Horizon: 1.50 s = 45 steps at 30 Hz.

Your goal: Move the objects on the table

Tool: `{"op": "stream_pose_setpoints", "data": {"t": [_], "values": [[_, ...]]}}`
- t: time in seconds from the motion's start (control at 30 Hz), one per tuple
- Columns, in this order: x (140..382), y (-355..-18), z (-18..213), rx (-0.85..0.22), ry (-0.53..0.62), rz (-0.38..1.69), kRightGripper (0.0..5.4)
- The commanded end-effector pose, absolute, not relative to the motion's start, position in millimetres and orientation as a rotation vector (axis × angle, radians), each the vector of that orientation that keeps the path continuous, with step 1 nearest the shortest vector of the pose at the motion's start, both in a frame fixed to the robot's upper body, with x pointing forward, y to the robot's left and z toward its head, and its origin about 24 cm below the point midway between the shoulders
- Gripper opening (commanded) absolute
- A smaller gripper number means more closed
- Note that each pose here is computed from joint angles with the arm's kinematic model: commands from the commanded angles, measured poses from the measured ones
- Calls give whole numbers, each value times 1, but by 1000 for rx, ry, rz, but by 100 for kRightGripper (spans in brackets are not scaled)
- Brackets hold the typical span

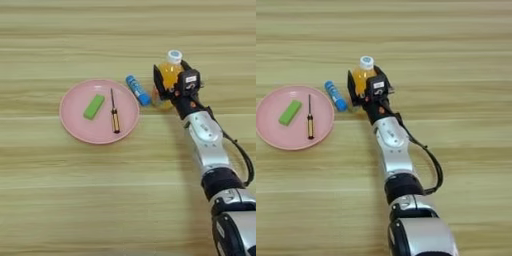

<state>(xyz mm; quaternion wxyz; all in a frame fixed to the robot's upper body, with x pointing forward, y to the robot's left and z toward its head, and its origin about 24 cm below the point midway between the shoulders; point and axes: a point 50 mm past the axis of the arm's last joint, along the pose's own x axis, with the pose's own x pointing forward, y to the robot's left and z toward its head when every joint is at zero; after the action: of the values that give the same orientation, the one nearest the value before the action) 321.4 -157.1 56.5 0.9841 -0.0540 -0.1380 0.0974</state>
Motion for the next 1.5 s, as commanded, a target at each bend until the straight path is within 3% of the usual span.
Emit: {"op": "stream_pose_setpoints", "data": {"t": [0.03,0.43,0.8,1.5], "values": [[328,-151,105,-138,-496,229,346],[299,-134,142,-110,-698,385,346],[279,-116,141,-64,-696,637,344],[240,-97,120,8,-545,1147,344]]}}
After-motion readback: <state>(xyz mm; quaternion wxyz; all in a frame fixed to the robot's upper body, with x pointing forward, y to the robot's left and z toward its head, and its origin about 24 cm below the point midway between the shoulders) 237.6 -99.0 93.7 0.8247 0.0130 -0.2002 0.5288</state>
